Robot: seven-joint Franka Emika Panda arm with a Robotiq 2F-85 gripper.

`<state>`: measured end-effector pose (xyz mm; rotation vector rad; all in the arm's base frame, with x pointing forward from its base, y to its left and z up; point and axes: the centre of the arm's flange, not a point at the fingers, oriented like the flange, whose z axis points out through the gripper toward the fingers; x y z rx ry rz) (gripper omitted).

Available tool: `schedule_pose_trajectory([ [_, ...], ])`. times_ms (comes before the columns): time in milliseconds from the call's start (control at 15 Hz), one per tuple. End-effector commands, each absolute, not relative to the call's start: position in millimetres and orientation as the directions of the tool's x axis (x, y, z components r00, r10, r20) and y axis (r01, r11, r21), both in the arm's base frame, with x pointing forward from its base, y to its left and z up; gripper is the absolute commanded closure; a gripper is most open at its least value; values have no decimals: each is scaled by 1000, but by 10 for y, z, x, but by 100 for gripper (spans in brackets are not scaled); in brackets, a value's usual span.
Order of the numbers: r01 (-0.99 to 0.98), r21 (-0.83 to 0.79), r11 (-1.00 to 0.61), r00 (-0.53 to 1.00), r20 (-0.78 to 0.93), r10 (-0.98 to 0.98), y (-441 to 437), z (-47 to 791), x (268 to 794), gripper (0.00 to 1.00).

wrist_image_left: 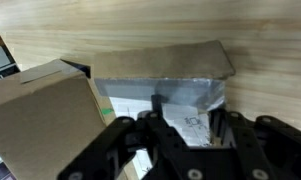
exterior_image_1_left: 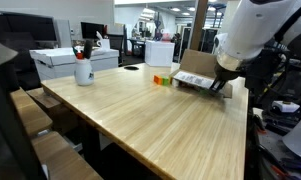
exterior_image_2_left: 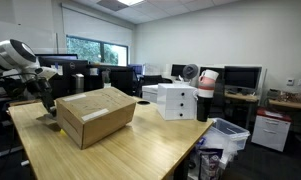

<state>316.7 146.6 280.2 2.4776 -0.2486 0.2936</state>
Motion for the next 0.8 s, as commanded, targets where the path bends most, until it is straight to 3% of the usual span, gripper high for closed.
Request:
schedule_pose_trajectory([
  [0, -275, 556, -784, 947, 300, -120, 1466, 2919, 3238, 88],
  [67, -285, 544, -789, 942, 310, -127, 1491, 3028, 3304, 93],
  [133, -294, 537, -791, 939, 319, -132, 1497, 3084, 3338, 89],
  [467, -361, 508, -782, 905, 393, -162, 1506, 3505, 3568, 97],
  [733, -400, 485, -777, 882, 434, -183, 1476, 3750, 3706, 95],
])
